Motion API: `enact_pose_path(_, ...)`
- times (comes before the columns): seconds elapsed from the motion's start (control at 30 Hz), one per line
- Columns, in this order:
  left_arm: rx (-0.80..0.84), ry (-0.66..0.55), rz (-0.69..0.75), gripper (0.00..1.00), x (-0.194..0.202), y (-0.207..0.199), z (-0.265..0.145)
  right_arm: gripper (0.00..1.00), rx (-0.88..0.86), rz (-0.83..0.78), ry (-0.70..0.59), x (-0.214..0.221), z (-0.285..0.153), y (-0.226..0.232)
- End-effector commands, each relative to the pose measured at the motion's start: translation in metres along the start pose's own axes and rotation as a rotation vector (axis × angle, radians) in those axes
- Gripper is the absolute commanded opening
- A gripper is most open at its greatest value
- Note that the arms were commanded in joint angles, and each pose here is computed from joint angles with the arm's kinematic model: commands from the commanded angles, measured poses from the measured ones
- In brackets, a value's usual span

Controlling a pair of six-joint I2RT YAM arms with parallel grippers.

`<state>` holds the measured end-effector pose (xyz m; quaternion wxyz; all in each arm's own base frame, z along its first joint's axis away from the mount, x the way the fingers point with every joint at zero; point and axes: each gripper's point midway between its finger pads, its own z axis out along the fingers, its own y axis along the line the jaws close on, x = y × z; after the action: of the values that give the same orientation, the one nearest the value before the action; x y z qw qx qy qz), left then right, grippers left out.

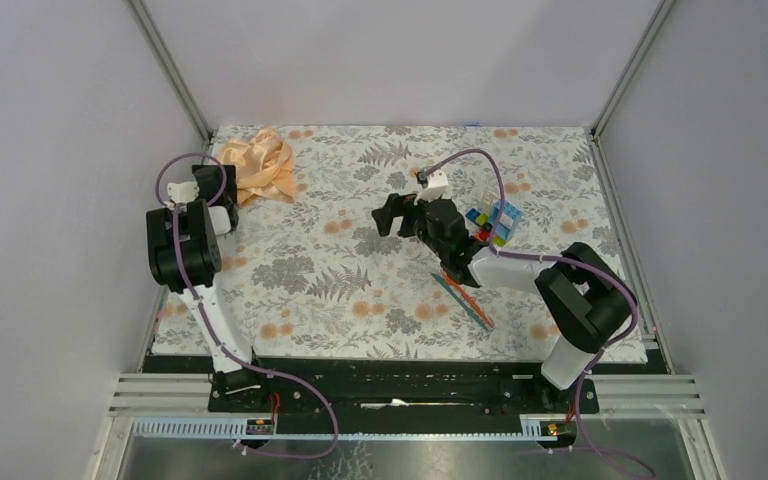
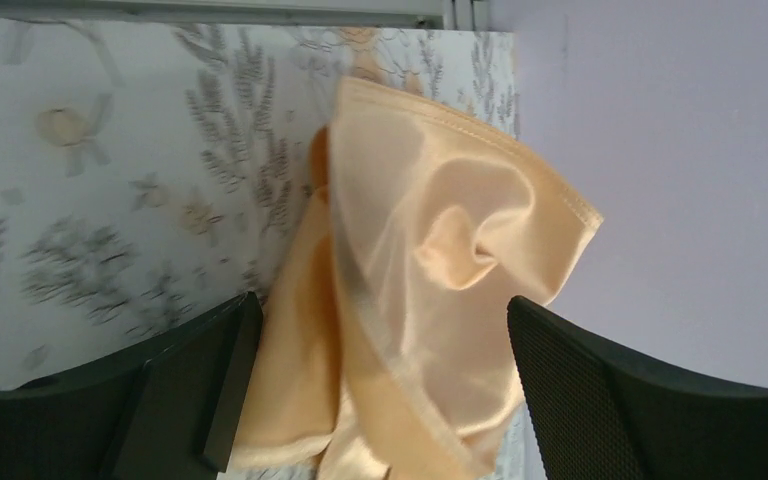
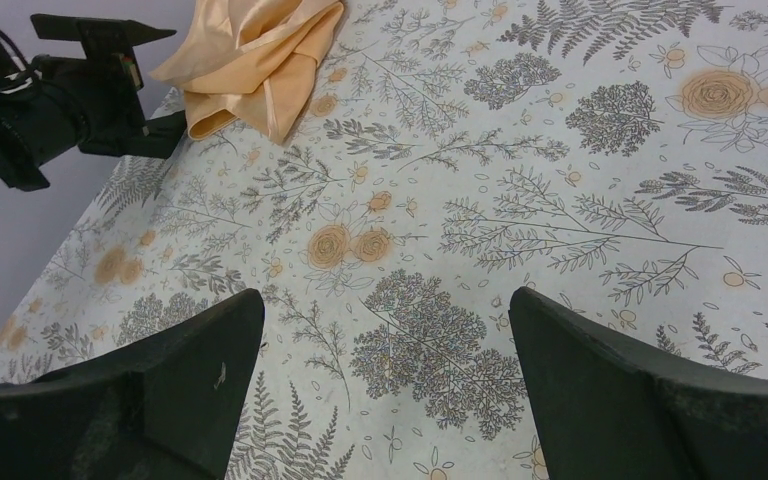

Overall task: Fold the napkin into a case and place the utensils inside
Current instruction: Move the crumpled napkin to the corner of the board.

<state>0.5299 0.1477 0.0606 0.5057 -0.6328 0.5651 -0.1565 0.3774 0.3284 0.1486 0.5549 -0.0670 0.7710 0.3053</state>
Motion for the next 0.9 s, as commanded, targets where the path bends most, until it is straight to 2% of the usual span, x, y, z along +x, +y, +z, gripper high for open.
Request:
enact_pose_path(0.0,0.076,0.017,-0.122,0.98,0.006,-0.028,0.025,1.0,-0.067,-0.011,-0.104,-0.034,-0.01,0.021)
enact_pose_path(0.07,0.063,0.045,-0.147,0.91,0.016,-0.02,0.035,1.0,-0.064,-0.016,-0.106,-0.034,-0.01,0.02)
enact_pose_path(0.2,0.062,0.095,-0.172,0.54,0.029,-0.013,0.039,1.0,-0.04,-0.022,-0.081,-0.031,-0.006,0.017)
enact_pose_path(0.4,0.098,0.137,0.1,0.06,0.017,-0.039,-0.018,1.0,0.098,-0.022,0.049,-0.025,0.002,0.005)
enact_pose_path(0.43,0.094,0.154,0.131,0.01,0.016,-0.037,-0.033,1.0,0.128,-0.03,0.093,-0.02,0.001,0.001)
enact_pose_path(0.53,0.07,0.259,0.184,0.0,0.024,-0.02,-0.087,1.0,0.166,-0.044,0.228,0.004,-0.01,-0.002)
enact_pose_path(0.67,0.029,0.451,0.236,0.0,0.051,0.017,-0.172,1.0,0.037,-0.012,0.451,0.051,-0.047,0.015)
enact_pose_path(0.77,0.038,0.54,0.17,0.0,0.076,0.049,-0.24,1.0,-0.094,0.012,0.589,0.077,-0.078,0.035)
enact_pose_path(0.87,0.094,0.588,0.05,0.0,0.093,0.066,-0.291,1.0,-0.164,0.021,0.643,0.093,-0.1,0.052)
